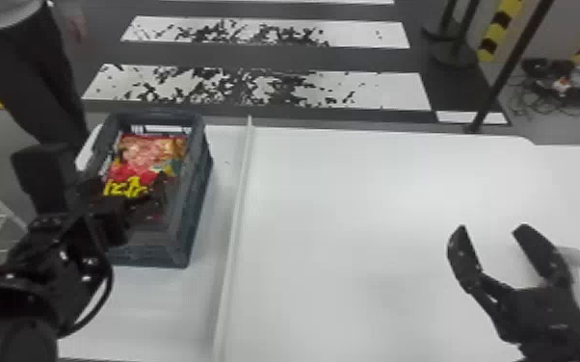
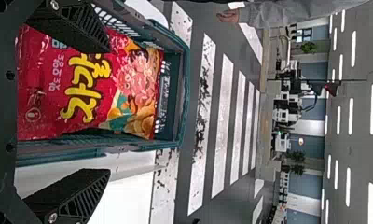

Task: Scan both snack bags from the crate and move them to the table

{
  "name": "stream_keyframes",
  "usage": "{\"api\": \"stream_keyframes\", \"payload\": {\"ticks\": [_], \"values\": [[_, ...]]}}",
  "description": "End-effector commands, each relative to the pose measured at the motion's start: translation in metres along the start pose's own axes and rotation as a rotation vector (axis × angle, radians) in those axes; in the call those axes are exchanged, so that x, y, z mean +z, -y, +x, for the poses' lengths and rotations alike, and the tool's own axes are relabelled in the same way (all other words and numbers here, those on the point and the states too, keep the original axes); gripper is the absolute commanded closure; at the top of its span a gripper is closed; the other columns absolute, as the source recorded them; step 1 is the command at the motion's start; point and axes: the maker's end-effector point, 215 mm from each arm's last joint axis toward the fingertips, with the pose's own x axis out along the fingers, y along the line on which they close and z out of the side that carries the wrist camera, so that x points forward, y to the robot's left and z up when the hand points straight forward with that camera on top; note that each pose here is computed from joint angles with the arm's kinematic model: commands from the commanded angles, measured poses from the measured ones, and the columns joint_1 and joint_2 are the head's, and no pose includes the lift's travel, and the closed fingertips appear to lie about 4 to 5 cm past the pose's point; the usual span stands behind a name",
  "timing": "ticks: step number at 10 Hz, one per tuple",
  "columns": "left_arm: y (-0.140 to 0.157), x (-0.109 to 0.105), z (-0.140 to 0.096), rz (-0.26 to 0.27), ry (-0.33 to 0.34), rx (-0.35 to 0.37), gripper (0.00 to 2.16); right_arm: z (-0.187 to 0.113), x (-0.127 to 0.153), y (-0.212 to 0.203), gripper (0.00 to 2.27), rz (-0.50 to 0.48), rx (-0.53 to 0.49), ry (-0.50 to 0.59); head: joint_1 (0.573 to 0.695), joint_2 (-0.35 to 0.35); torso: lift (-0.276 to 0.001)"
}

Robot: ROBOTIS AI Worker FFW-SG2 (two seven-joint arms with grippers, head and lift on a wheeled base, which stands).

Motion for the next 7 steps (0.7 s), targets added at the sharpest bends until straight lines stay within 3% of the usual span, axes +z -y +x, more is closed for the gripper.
{"api": "stream_keyframes", "payload": {"ticks": [1, 2, 3, 7], "values": [[-0.025, 0.018, 0.002, -0.04, 0.02, 0.012, 0.08, 0.001, -0.003, -0.004, 0.12, -0.005, 0.007, -0.011, 0.695, 0.036, -0.087], [-0.045, 0.026, 0.006, -0.064, 0.033, 0.035, 0.08, 0.001, -0.004, -0.007, 0.12, -0.008, 0.012, -0.017, 0.695, 0.06, -0.087], [-0.05, 0.02, 0.019, -0.064, 0.008, 0.026, 0.09, 0.002, -0.005, -0.01, 0.12, -0.011, 0.018, -0.028, 0.695, 0.095, -0.087], [-0.05, -0.005, 0.067, -0.086, -0.114, -0.01, 0.1, 0.003, -0.007, -0.011, 0.12, -0.021, 0.02, -0.044, 0.695, 0.126, -0.087]]}}
